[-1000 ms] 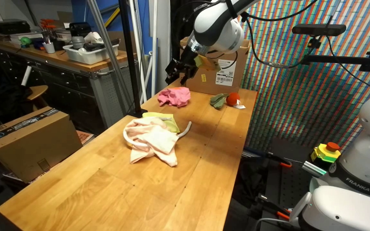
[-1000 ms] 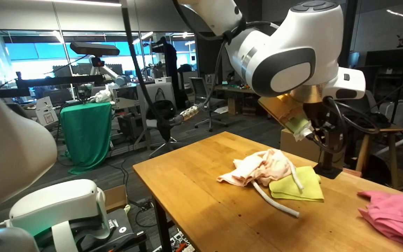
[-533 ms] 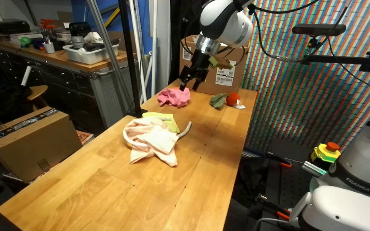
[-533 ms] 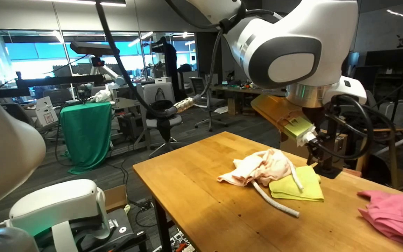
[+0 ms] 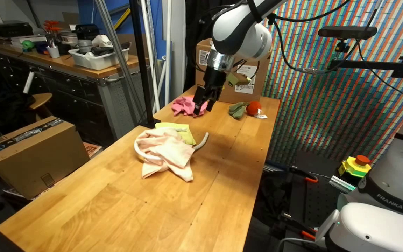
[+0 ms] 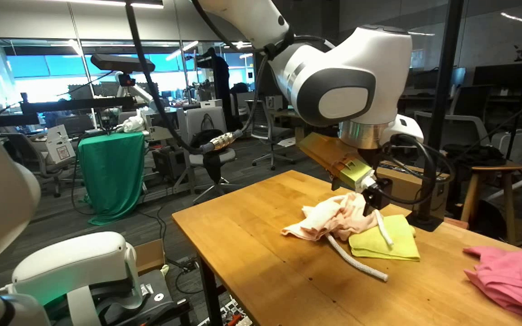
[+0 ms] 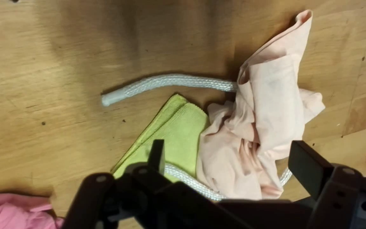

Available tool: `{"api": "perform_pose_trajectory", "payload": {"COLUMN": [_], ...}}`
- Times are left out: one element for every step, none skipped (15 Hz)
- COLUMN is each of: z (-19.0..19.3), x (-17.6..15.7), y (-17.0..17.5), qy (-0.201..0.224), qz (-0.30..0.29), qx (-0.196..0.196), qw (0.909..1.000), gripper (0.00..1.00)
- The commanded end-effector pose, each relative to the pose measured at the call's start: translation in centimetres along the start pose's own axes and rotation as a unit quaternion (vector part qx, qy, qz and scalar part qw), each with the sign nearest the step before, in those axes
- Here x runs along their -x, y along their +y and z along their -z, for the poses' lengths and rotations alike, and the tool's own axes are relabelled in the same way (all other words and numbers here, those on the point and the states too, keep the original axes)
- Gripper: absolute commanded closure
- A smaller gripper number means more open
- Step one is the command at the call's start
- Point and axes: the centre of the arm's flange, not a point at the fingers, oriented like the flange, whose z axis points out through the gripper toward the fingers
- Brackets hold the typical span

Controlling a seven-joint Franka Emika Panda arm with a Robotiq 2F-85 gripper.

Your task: Spread the cloths and the objects across the table

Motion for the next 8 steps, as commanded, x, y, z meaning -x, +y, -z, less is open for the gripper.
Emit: {"api": "perform_pose_trajectory", "payload": {"z": [-0.9,-1.3,-1.7,-2.0,-2.5,-2.9,-3.4,-4.1], "x": [0.2,0.2,0.1,0.0,-0.2,-0.3,-0.4,-0.4], "y": [-1.9,-2.5,-3.1,-3.6,-4.0,-4.5,-4.9,-5.4], "qy": [0.008,0.01,0.02,0.027,0.037,0.038,0.04,0.038], "qz": [0.024,0.029,0.033,0.038,0.038,0.042,0.045,0.048], "qx": [-0.005,-0.005,-0.002,0.001,0.005,0.006,0.008,0.007], "qw": [0.9997,0.9995,0.9993,0.9989,0.9986,0.9984,0.9982,0.9981], "gripper": [0.0,0.0,0.0,0.0,0.0,0.0,0.0,0.0]}}
